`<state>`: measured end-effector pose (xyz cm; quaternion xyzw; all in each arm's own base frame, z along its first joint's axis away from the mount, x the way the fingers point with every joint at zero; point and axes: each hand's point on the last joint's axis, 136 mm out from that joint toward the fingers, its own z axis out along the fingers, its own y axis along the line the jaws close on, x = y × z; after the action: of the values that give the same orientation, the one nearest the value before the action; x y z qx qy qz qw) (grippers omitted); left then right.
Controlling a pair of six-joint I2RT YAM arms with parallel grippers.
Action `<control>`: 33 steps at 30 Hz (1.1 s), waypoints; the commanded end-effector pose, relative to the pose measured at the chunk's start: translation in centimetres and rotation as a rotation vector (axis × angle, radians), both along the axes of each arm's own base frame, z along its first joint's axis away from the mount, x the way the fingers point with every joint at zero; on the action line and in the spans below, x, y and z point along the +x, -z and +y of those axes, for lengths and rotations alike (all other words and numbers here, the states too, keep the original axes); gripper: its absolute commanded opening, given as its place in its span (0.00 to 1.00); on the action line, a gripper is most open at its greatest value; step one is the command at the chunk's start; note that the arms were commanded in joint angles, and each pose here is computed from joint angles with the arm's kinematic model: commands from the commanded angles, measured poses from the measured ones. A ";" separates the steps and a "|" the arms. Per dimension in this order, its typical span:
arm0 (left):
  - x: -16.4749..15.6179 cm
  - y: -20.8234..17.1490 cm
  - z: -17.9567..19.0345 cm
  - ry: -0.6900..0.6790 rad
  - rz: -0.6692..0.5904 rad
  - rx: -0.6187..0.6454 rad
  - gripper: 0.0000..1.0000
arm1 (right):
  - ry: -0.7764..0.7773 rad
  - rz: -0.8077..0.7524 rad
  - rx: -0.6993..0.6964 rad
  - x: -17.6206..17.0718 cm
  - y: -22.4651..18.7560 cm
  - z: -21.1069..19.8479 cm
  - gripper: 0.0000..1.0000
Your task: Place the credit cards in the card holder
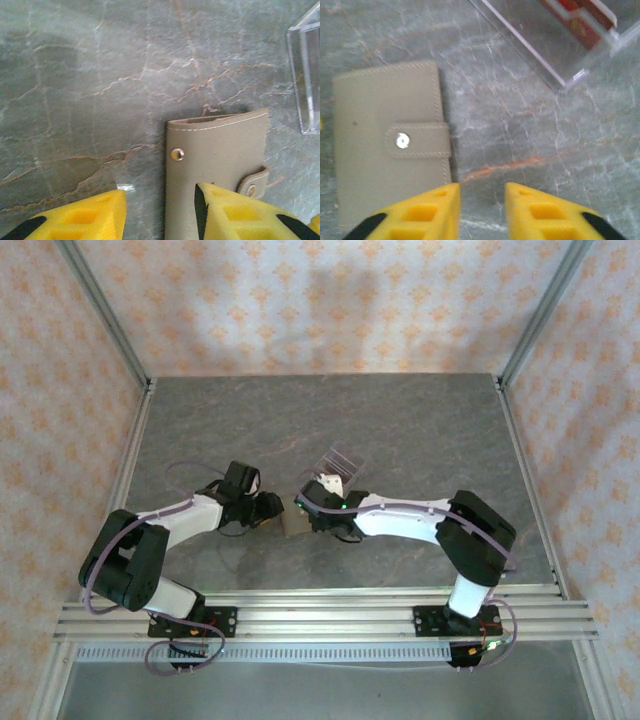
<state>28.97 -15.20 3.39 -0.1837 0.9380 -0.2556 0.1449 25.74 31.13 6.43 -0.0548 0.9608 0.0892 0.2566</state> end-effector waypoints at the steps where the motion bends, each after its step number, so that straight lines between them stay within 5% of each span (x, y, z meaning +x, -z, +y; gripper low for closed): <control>1: 1.0 -2.0 -0.2 0.040 -0.042 0.009 0.38 | -0.018 -0.053 -0.048 0.9 -1.9 0.1 0.34; 21: 1.8 1.7 0.4 0.022 0.042 0.075 0.24 | -0.162 0.066 -0.027 1.1 1.4 5.6 0.28; 33: 0.7 3.0 0.8 0.020 0.060 0.082 0.24 | -0.150 0.063 -0.131 1.4 3.6 5.6 0.38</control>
<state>31.12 -15.87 1.94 -0.1671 0.9444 -0.2468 0.1388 27.12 37.26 3.80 -0.1364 0.9642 0.0870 0.2100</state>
